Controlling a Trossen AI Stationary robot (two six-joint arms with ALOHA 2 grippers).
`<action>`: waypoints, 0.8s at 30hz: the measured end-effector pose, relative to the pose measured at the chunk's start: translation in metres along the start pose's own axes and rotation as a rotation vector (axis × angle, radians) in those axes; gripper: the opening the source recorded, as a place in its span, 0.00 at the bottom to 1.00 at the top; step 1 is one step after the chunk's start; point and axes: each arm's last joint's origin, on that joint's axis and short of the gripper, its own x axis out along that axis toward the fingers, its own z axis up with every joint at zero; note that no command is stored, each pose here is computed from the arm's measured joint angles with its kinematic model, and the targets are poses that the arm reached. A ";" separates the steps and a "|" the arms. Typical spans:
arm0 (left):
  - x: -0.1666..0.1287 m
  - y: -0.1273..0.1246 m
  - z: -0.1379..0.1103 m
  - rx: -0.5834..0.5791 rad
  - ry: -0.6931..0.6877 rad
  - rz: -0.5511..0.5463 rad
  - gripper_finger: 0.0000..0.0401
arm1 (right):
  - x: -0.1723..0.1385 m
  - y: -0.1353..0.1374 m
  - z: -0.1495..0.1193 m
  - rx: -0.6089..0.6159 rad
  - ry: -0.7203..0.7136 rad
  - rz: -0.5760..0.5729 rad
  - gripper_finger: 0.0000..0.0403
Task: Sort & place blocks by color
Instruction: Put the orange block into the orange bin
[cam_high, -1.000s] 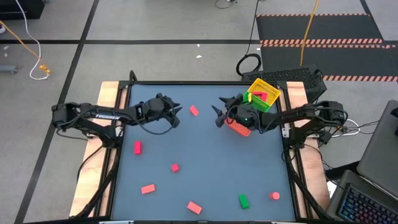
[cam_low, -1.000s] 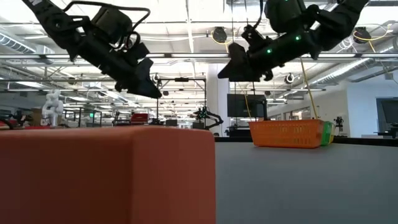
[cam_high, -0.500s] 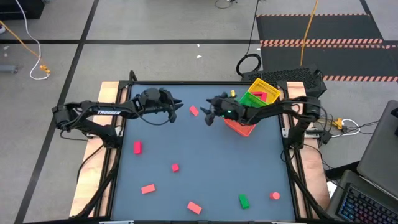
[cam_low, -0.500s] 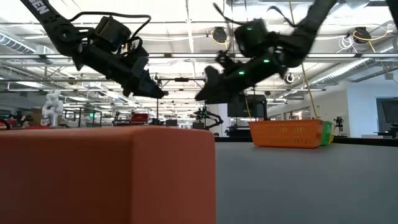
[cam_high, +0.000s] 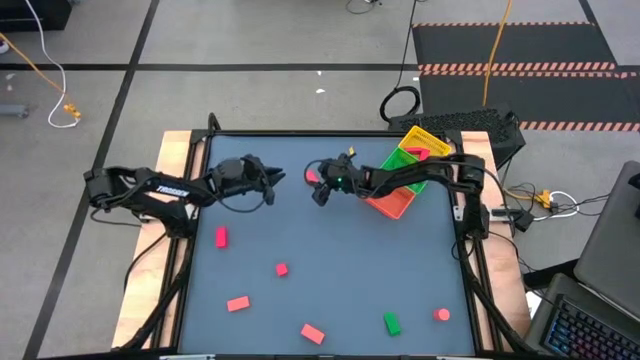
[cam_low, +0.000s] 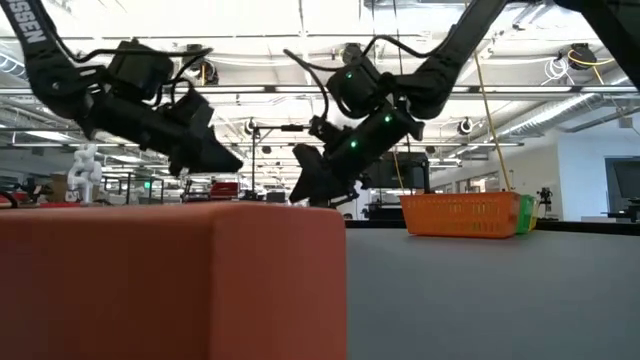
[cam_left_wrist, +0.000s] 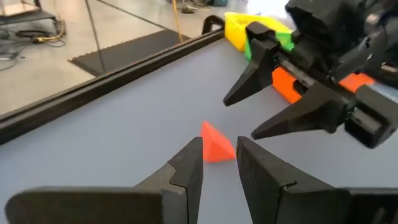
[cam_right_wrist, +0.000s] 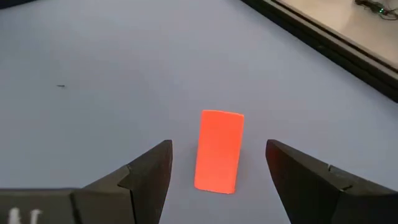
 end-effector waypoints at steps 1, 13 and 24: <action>-0.001 0.000 -0.003 0.002 0.005 0.023 0.25 | 0.001 0.000 -0.001 0.001 -0.001 0.000 0.62; -0.010 -0.014 -0.019 0.029 -0.006 0.167 0.25 | 0.028 0.004 -0.012 0.002 -0.030 0.019 0.62; -0.011 -0.023 -0.022 0.033 0.013 0.113 0.25 | 0.043 0.005 -0.012 -0.029 0.012 -0.010 0.62</action>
